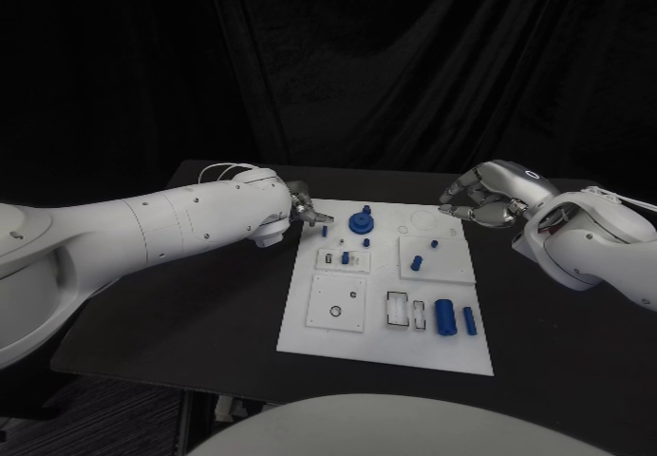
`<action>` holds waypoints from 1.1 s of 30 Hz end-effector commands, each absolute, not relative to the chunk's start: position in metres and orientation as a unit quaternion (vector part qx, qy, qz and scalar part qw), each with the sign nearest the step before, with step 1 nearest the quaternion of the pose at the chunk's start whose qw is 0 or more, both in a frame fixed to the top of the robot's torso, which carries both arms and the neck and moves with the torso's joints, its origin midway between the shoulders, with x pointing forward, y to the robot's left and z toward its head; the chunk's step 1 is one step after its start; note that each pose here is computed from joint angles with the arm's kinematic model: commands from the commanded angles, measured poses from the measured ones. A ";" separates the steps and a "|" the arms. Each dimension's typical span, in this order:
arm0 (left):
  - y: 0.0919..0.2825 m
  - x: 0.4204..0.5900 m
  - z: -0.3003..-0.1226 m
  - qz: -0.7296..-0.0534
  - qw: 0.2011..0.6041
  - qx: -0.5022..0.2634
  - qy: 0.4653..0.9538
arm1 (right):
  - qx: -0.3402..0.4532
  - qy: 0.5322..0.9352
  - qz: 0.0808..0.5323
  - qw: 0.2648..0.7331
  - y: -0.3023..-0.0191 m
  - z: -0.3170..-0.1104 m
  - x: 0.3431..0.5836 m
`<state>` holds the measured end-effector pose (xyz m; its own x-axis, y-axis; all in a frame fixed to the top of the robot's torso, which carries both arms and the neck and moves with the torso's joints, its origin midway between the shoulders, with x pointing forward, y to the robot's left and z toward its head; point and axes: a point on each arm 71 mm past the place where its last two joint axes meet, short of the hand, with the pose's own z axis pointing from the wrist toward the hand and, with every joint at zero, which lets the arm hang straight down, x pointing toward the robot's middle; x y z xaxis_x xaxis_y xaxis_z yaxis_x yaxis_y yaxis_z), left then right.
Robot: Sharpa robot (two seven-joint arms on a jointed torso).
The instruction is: Assemble the parts on the task board
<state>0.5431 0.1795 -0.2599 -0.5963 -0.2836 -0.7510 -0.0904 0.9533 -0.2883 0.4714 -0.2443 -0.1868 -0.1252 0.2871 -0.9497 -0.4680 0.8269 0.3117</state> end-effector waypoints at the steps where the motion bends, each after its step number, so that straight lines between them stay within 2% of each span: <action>1: 0.176 0.543 -0.261 -0.128 0.439 -0.104 0.883 | -0.065 0.687 0.289 0.664 -0.244 -0.186 0.471; 14: 0.174 0.540 -0.267 -0.119 0.458 -0.069 0.878 | -0.065 0.685 0.289 0.665 -0.244 -0.186 0.471; 33: 0.172 0.539 -0.269 -0.115 0.457 -0.060 0.880 | -0.064 0.687 0.288 0.665 -0.245 -0.186 0.471</action>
<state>0.5397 0.1757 -0.2695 -0.5787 -0.2164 -0.7863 -0.0238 0.9682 -0.2490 0.4714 -0.2445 -0.1863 -0.1190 0.2900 -0.9496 -0.4715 0.8252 0.3111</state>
